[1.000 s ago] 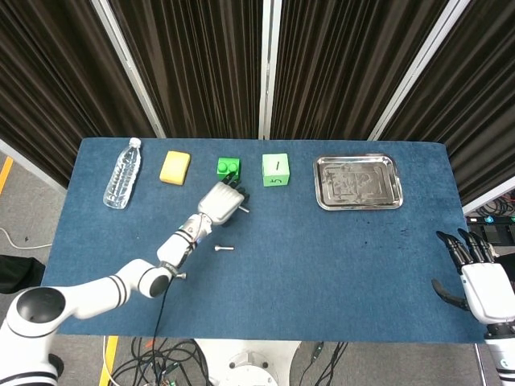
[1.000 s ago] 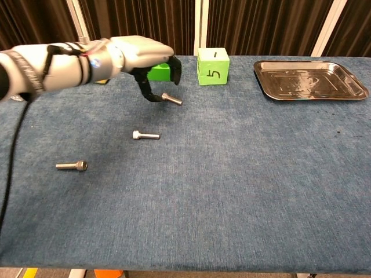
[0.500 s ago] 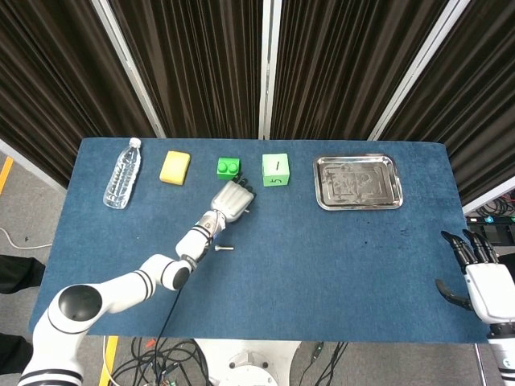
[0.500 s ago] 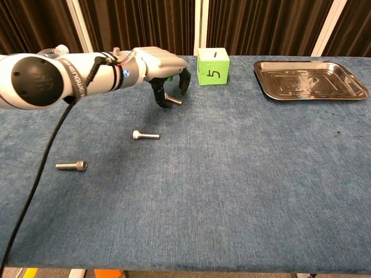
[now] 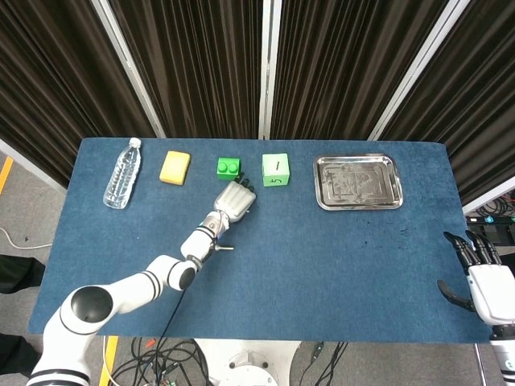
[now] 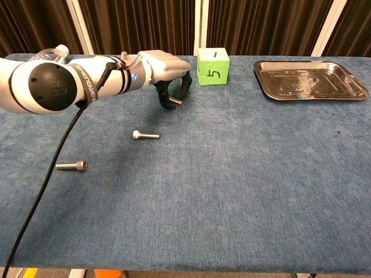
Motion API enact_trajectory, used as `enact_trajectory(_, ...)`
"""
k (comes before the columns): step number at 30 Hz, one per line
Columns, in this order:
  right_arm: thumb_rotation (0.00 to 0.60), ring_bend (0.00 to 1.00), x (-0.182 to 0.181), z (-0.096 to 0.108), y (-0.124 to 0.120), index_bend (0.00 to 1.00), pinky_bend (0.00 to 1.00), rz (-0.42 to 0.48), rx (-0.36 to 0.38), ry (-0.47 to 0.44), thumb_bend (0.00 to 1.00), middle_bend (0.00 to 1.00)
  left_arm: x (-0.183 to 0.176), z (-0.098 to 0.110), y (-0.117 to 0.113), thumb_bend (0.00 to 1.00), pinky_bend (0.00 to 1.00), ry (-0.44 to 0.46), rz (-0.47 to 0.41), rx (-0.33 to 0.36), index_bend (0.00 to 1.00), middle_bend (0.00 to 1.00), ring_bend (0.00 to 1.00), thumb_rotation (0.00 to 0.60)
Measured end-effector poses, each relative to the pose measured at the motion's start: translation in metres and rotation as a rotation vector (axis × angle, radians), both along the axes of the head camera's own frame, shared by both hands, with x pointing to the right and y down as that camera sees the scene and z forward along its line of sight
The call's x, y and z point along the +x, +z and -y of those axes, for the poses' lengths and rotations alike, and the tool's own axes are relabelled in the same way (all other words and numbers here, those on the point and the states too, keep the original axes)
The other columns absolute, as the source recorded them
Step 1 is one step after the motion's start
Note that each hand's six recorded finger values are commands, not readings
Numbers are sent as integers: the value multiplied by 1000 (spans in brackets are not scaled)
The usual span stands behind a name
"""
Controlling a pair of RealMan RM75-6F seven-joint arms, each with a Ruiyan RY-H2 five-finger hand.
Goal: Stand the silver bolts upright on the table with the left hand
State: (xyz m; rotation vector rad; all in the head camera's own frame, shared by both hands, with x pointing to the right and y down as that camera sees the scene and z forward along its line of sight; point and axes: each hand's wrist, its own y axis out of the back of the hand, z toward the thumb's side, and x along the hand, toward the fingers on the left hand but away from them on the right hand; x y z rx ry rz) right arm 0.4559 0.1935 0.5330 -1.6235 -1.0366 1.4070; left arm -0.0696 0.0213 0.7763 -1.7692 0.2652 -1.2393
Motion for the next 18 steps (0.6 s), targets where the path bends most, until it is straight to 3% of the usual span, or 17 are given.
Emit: enact_trajectory(18, 600, 0, 1, -1, -1, 78, 25, 1, -2, 7, 200, 156, 1, -2, 8, 386, 52, -18, 1, -11, 529, 250, 123, 600)
